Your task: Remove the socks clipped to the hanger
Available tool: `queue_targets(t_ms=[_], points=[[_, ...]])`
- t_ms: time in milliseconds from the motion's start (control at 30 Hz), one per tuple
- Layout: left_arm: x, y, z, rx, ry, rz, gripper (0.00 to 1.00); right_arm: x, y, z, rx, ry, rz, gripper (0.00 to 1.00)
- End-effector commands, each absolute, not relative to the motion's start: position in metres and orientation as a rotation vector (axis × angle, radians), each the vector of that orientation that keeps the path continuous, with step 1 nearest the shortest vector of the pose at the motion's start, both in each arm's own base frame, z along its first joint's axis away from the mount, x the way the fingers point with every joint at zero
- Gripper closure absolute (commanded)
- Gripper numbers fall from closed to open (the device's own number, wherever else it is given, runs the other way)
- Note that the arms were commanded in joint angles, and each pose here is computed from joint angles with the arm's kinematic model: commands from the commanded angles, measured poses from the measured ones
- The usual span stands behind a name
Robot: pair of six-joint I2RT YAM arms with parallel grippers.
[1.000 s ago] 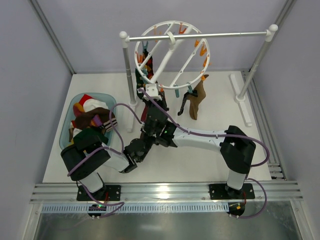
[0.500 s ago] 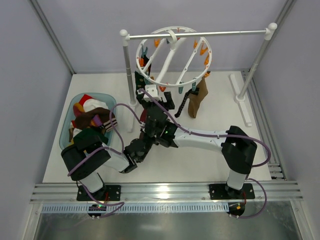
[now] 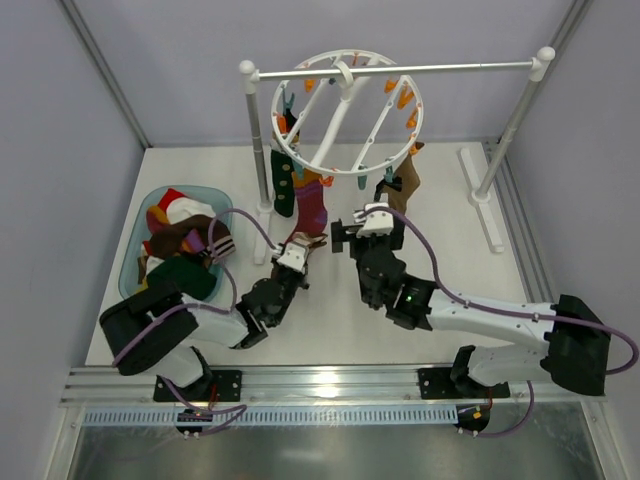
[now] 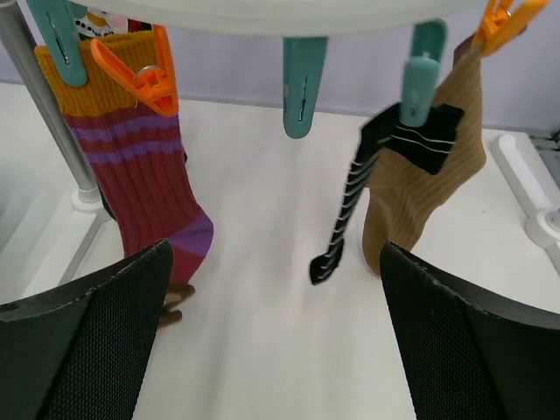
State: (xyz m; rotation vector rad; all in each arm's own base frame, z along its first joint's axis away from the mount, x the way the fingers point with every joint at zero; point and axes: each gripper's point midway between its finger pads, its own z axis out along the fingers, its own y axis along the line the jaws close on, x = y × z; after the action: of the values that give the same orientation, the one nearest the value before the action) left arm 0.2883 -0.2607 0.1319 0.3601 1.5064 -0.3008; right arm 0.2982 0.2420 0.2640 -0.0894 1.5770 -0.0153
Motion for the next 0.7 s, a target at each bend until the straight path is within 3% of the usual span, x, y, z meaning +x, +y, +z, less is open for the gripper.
queue_targets(t_ms=[0,400,500,667], points=[[0.289,-0.251,0.176,0.295,1.480,-0.283,1.00,0.287,0.216,0.250,0.018,1.585,0.085,0.00],[0.282,-0.172,0.251,0.078,1.527,-0.099,1.00,0.273,0.131,0.210,0.189,1.565,0.183,0.00],[0.293,-0.126,0.260,-0.106,1.511,0.012,1.00,0.277,0.127,0.202,0.202,1.578,0.165,0.00],[0.335,-0.078,0.244,-0.285,1.541,-0.136,1.00,0.281,0.116,0.189,0.237,1.590,0.153,0.00]])
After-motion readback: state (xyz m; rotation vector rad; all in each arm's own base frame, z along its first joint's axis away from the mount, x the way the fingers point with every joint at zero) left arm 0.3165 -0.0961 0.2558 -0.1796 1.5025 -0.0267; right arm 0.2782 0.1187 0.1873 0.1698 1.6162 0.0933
